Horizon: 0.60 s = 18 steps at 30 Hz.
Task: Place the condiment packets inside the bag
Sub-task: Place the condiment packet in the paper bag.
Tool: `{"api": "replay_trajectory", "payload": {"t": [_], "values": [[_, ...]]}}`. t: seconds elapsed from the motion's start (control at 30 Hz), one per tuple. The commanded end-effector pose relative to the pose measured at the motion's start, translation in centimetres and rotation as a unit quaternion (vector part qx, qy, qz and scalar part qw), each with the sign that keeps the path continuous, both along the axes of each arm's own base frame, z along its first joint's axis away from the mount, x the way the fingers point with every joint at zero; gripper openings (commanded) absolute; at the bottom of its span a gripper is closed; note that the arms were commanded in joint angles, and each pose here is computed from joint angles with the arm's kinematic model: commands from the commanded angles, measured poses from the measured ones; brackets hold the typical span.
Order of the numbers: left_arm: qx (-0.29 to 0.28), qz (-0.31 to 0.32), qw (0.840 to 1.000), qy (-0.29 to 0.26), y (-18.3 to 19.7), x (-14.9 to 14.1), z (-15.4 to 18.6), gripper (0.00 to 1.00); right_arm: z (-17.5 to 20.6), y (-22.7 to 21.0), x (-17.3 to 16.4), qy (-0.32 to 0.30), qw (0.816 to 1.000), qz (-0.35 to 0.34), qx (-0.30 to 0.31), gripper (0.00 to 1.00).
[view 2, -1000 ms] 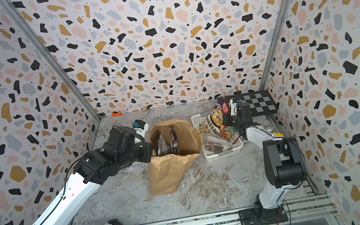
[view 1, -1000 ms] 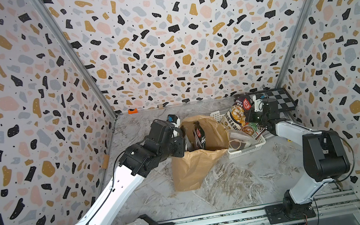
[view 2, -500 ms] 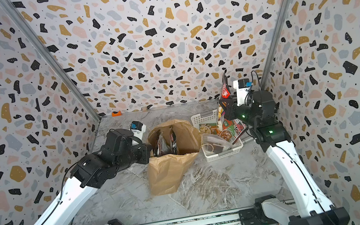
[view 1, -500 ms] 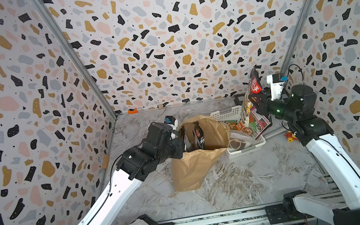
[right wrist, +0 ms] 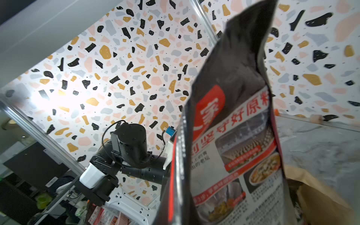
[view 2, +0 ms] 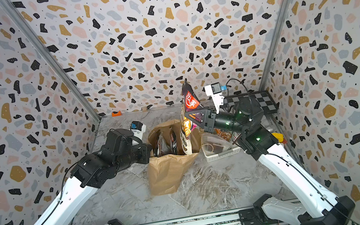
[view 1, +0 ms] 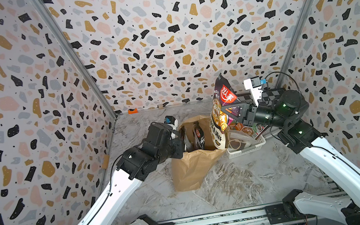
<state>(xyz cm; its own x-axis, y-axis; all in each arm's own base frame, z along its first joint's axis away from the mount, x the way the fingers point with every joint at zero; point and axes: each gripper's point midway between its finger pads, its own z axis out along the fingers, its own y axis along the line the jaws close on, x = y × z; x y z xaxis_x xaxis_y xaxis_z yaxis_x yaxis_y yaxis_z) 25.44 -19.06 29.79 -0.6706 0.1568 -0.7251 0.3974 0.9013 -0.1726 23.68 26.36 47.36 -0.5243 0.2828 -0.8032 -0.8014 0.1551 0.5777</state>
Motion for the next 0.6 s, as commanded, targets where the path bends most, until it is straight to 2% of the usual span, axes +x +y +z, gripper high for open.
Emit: {"api": "replay_trajectory", "payload": {"t": [0.0,0.57], "values": [[-0.029,-0.001,0.999,-0.035,-0.6,0.5,2.0,0.05,4.4,0.6,-1.9,-0.049,0.995,0.044,0.07,0.0],[-0.028,-0.003,0.999,-0.042,-0.3,0.3,2.2,0.06,-1.5,6.8,4.2,0.055,0.997,0.045,0.037,0.0]]}}
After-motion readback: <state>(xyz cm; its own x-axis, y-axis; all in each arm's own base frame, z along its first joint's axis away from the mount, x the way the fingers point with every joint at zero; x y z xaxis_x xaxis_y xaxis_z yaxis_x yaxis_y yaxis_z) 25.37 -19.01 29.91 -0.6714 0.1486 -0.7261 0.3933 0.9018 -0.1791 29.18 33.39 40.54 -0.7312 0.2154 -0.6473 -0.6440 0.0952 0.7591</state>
